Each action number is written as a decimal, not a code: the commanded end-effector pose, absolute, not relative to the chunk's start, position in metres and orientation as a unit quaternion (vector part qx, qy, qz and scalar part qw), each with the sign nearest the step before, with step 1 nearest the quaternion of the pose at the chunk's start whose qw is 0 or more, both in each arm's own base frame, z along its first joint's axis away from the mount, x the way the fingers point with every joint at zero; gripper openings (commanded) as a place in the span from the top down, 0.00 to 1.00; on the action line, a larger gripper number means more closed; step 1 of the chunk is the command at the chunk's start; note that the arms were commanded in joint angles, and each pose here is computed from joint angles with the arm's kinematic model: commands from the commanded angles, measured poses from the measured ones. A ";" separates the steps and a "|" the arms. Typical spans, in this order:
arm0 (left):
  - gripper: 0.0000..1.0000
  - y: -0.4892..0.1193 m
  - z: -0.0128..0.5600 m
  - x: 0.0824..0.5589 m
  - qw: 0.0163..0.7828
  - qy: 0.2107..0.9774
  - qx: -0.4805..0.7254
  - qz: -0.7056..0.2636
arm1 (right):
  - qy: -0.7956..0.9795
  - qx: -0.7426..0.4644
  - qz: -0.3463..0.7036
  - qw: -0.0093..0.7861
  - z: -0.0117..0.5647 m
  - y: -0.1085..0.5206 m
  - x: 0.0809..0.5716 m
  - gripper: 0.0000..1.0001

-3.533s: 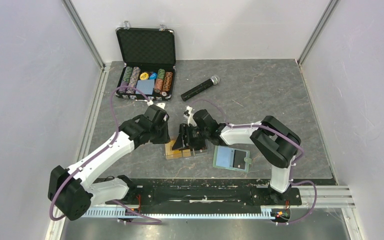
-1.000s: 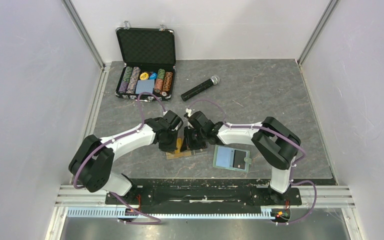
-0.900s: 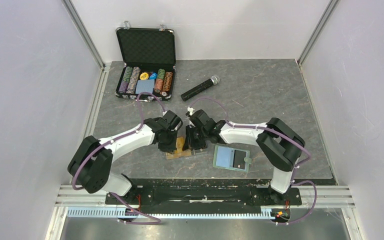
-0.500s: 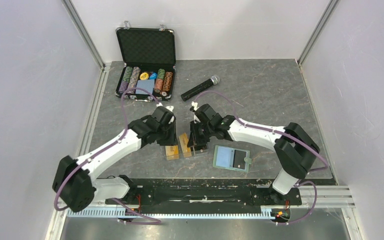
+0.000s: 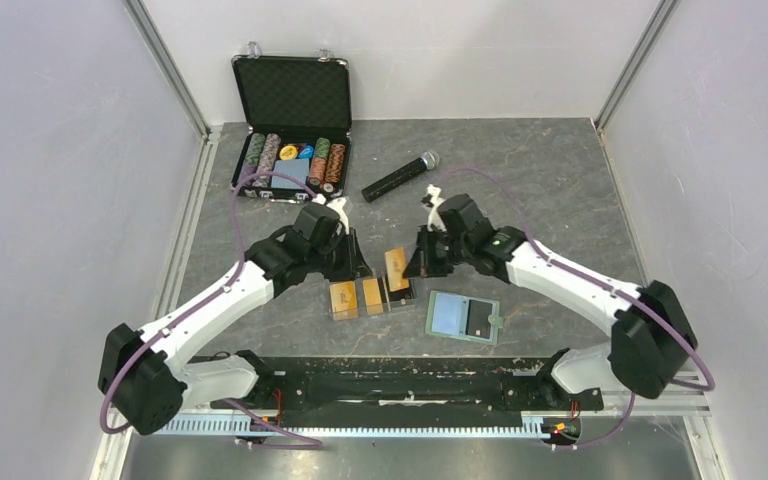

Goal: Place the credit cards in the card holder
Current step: Insert the credit card into the card holder.

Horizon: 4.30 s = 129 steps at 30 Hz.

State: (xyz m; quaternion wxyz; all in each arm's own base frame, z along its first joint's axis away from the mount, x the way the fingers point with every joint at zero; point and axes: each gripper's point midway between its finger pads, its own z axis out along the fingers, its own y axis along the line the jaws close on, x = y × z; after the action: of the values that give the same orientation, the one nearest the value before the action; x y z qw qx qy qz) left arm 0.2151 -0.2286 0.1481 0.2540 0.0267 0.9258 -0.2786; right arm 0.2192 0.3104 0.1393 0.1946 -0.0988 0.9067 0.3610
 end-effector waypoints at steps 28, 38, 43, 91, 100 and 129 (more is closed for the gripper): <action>0.95 -0.385 0.073 0.163 0.146 0.937 0.236 -0.213 | 0.915 0.070 0.355 0.178 0.071 0.141 0.151 1.00; 0.98 -0.366 0.037 0.160 0.116 0.950 0.244 -0.156 | 0.910 0.081 0.370 0.167 0.044 0.145 0.143 1.00; 0.98 -0.360 0.025 0.157 0.104 0.953 0.250 -0.138 | 0.908 0.080 0.375 0.166 0.044 0.147 0.147 1.00; 0.98 -0.349 0.008 0.152 0.082 0.956 0.259 -0.112 | 0.909 0.043 0.387 0.151 0.031 0.155 0.164 1.00; 0.98 -0.350 0.008 0.151 0.080 0.956 0.259 -0.112 | 0.907 0.065 0.385 0.159 0.023 0.154 0.168 1.00; 0.98 -0.358 0.014 0.154 0.088 0.954 0.263 -0.117 | 0.891 0.035 0.431 0.138 0.034 0.211 0.174 0.92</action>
State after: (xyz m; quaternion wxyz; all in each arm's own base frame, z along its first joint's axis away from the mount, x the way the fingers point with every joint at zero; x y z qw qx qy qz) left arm 0.1496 -0.3541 0.0165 0.0752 0.2384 0.9602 -0.1243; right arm 0.1631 0.1995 0.0224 0.1196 0.0485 0.8981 0.4203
